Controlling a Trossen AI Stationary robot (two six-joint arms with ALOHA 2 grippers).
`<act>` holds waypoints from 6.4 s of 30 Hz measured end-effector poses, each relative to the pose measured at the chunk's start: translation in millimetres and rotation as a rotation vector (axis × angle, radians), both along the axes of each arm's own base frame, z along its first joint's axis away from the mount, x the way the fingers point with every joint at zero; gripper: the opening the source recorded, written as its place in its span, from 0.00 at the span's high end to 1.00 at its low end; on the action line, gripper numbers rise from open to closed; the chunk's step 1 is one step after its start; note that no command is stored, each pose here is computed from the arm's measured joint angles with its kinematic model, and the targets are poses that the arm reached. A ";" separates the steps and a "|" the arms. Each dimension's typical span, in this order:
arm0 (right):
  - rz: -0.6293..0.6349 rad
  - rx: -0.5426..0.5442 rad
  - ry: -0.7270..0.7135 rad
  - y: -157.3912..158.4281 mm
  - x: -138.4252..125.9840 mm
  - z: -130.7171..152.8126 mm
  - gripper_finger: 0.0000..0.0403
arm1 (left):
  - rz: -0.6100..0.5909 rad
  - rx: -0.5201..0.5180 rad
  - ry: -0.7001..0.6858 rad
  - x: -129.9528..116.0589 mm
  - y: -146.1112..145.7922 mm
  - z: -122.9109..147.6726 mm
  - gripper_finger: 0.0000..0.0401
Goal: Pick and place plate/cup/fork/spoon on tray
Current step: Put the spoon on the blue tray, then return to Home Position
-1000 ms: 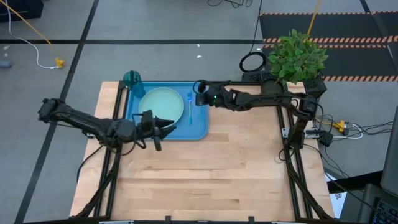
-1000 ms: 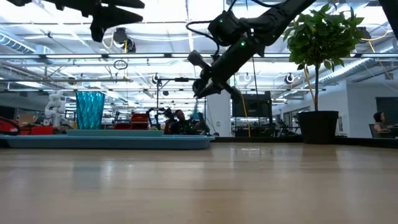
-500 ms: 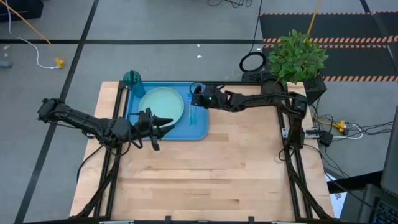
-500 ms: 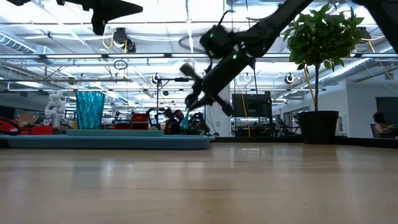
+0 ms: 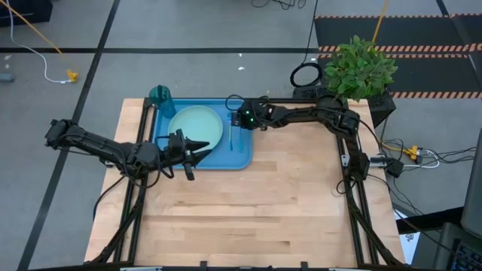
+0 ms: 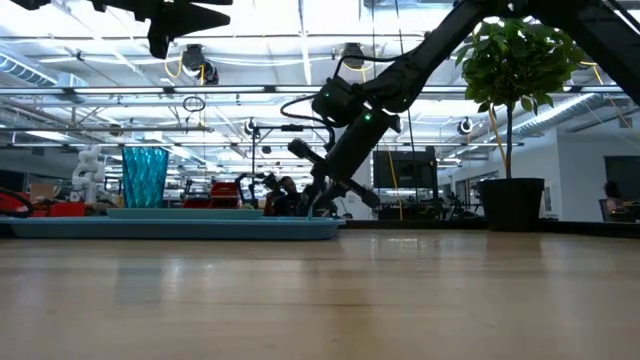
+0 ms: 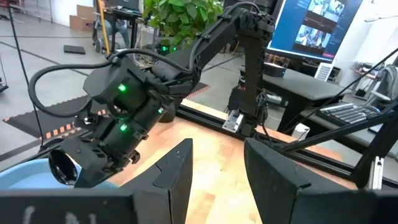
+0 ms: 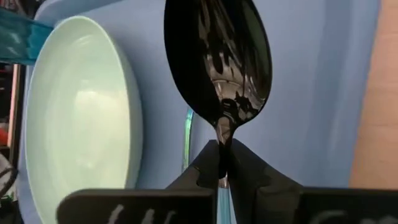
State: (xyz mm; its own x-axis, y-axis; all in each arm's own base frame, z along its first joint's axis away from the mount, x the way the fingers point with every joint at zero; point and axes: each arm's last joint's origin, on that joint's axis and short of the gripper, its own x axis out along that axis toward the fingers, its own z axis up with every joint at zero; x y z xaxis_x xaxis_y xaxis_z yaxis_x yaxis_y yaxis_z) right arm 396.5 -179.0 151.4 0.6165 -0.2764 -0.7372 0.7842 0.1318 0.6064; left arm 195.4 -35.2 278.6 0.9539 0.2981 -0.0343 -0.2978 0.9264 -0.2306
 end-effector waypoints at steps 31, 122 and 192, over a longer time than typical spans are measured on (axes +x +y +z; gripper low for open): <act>0.021 -0.090 0.034 -1.6 -0.3 0.4 0.94 | 0.001 0.004 0.022 -0.1 0.0 -2.2 0.64; 0.809 -0.341 0.328 83.5 8.5 -8.5 1.00 | -0.005 0.016 0.118 -1.0 -1.3 -12.1 0.64; 1.008 -1.249 -0.682 203.6 -278.5 24.1 1.00 | -0.240 0.194 0.113 -50.2 10.4 -94.2 0.96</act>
